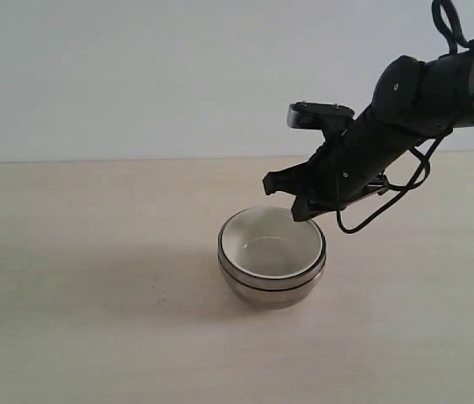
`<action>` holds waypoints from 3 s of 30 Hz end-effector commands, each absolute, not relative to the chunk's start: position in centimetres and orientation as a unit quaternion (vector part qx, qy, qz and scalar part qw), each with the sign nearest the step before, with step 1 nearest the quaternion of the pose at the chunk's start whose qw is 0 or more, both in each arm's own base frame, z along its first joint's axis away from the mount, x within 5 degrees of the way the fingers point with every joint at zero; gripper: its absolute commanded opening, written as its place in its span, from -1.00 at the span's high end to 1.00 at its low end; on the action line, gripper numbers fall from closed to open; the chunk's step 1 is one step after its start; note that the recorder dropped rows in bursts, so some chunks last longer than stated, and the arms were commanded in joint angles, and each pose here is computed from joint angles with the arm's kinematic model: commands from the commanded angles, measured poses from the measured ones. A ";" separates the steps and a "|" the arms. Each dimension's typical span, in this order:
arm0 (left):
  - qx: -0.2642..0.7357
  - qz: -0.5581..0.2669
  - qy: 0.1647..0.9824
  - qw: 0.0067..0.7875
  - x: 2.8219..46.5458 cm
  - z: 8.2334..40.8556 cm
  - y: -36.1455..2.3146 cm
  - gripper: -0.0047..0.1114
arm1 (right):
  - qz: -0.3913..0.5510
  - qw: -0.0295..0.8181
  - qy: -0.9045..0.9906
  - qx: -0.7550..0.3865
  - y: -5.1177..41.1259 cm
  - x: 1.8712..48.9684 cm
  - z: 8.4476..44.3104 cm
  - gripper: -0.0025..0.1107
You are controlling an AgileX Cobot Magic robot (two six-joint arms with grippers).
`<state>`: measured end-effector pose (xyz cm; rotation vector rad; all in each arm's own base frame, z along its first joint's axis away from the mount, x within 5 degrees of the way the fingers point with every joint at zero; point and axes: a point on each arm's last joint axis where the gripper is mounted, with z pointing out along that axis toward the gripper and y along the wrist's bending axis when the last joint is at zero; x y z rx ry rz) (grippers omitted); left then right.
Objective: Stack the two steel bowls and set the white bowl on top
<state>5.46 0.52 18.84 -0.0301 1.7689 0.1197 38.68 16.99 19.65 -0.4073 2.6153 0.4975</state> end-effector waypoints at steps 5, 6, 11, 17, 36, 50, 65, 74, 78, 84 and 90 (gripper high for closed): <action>-0.018 0.048 0.773 0.632 5.4 18.7 0.5 0.85 | 0.208 0.243 0.937 -0.139 17.5 38.8 20.1 0.96; -0.018 0.048 0.773 0.632 5.4 18.7 0.5 0.85 | 0.215 0.246 0.935 -0.139 17.6 38.8 20.2 0.96; -0.018 0.048 0.773 0.632 5.4 18.7 0.5 0.85 | 0.237 0.268 0.922 -0.150 18.3 39.0 20.5 0.96; -0.018 0.048 0.773 0.632 5.4 18.7 0.5 0.85 | 0.234 0.285 0.915 -0.165 19.8 38.6 20.6 0.96; -0.018 0.048 0.773 0.632 5.4 18.7 0.5 0.85 | 0.237 0.264 0.912 -0.207 20.5 37.5 21.1 0.96; -0.018 0.048 0.773 0.632 5.4 18.7 0.5 0.85 | 0.229 0.382 0.865 -0.233 17.9 32.9 30.9 0.96; -0.018 0.048 0.773 0.632 5.4 18.7 0.5 0.85 | 0.221 0.564 0.768 -0.208 11.1 20.0 39.4 0.96; -0.018 0.048 0.773 0.632 5.4 18.7 0.5 0.85 | 0.238 0.663 0.679 -0.207 7.1 11.0 43.5 0.96; -0.018 0.048 0.773 0.632 5.4 18.7 0.5 0.85 | 0.247 0.698 0.638 -0.213 5.4 6.8 44.7 0.96; -0.018 0.048 0.773 0.632 5.4 18.7 0.5 0.85 | 0.251 0.743 0.581 -0.219 3.2 1.5 45.3 0.96; -0.018 0.048 0.773 0.632 5.4 18.7 0.5 0.85 | 0.231 0.805 0.505 -0.211 0.5 -3.8 45.3 0.96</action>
